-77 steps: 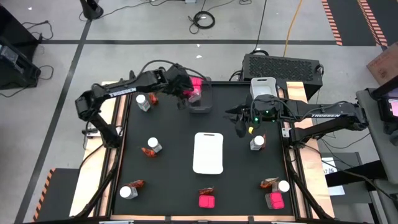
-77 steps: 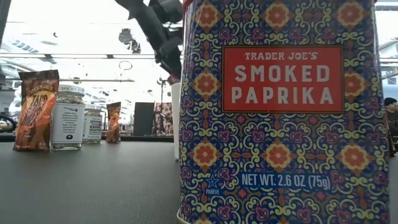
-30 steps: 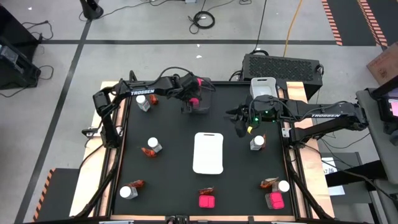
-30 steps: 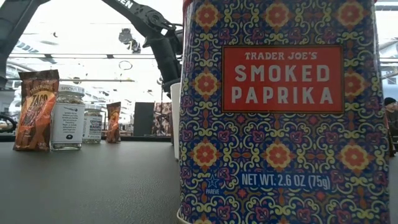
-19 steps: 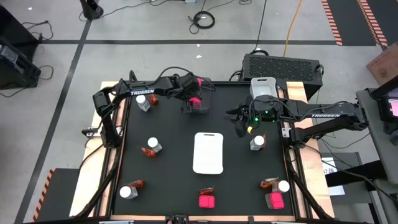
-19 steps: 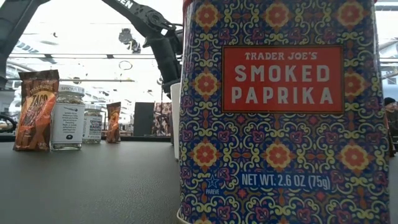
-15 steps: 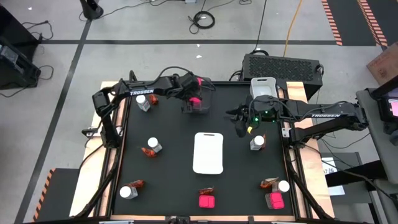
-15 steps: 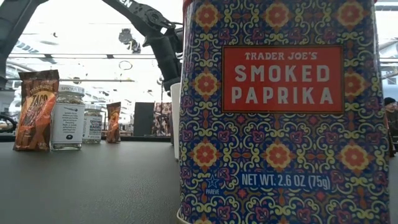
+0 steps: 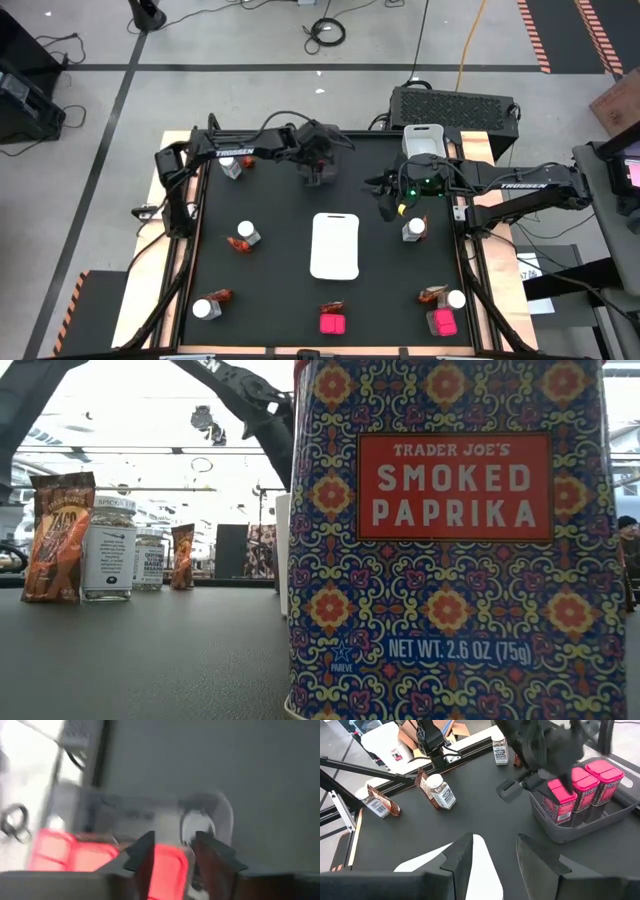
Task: Sort spices by type
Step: Put the red seasoning can into the black bin
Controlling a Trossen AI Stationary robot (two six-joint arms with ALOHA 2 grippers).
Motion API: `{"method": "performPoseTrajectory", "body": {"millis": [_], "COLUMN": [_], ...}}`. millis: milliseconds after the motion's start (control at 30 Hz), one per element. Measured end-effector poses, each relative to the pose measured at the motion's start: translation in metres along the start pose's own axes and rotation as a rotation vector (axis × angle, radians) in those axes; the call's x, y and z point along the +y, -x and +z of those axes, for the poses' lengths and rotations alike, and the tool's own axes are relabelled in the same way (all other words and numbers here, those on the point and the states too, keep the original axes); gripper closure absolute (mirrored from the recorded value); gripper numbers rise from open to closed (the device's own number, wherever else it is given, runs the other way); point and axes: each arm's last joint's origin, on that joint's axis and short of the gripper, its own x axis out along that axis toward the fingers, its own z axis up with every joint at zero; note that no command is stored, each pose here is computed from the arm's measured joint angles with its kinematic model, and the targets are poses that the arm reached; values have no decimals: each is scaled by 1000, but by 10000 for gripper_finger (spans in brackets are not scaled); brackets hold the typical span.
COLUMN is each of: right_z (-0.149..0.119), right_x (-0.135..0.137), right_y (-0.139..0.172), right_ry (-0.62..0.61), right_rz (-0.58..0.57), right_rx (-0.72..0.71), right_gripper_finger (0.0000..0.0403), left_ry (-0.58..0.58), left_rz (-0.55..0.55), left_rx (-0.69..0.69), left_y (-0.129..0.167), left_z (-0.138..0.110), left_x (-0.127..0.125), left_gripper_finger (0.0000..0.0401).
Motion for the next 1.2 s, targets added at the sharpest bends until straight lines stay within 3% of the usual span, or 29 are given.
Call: {"method": "performPoseTrajectory", "body": {"millis": [267, 433, 933, 1067, 1200], "right_z": [-1, -1, -4, -4, -4], "right_x": [0, -1, -2, -2, -2], "right_y": [0, 0, 0, 0, 0], "right_ry": [1, 2, -13, -15, -15], "right_rz": [-3, -5, -18, -20, -20], "right_rx": [7, 12, 40, 44, 44], "right_gripper_finger": [257, 257, 257, 257, 257], "left_ry": [0, -9, -3, 1, 2], "left_rz": [32, 85, 92, 103, 144], "left_rx": [33, 66, 134, 113, 6], "left_y": [-9, -9, -8, -4, 17], "left_z": [-3, -5, -14, -12, 1], "left_x": [0, 4, 11, 12, 13], "left_gripper_finger": [393, 387, 396, 396, 396]}}
